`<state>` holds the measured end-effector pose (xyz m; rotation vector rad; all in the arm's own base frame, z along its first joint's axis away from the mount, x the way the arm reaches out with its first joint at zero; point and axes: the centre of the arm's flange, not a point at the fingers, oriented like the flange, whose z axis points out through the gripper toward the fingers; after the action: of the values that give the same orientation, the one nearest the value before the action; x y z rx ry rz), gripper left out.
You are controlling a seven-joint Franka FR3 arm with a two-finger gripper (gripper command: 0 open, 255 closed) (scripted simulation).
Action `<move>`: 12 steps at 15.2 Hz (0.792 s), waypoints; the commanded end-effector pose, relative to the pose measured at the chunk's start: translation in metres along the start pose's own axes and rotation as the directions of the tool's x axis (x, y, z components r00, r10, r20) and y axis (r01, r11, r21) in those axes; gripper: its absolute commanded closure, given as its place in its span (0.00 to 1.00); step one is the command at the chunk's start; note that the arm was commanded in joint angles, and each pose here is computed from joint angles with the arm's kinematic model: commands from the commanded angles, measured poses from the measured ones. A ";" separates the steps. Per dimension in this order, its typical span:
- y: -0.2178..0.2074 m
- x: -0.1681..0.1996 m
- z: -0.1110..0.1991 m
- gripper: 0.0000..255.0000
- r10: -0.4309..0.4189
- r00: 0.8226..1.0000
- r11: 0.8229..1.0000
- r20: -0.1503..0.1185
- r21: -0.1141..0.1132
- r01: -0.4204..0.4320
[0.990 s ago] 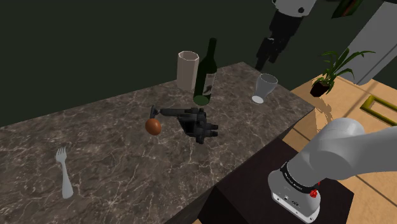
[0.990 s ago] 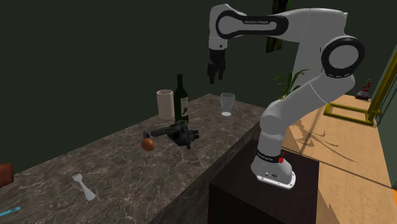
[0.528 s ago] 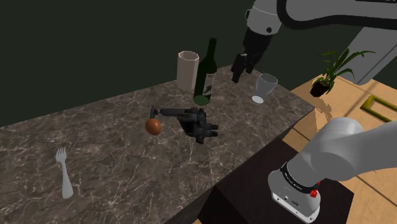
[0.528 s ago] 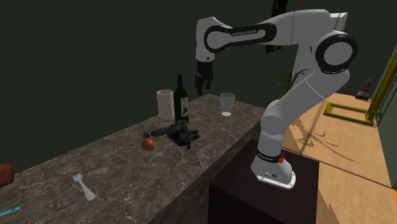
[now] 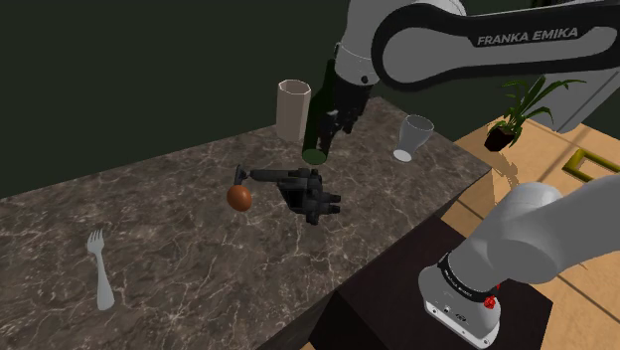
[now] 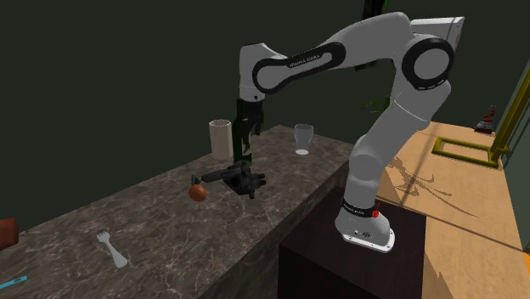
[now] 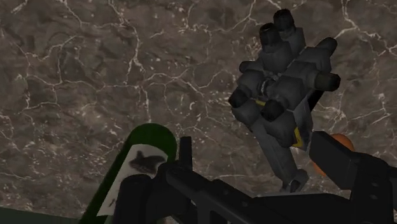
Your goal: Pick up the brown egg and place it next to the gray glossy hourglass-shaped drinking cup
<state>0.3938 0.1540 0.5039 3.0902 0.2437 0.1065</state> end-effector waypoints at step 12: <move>-0.125 0.074 0.090 0.00 -0.112 0.992 0.994 -0.049 -0.002 0.112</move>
<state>0.4527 0.2737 0.4216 3.0700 0.4041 0.1724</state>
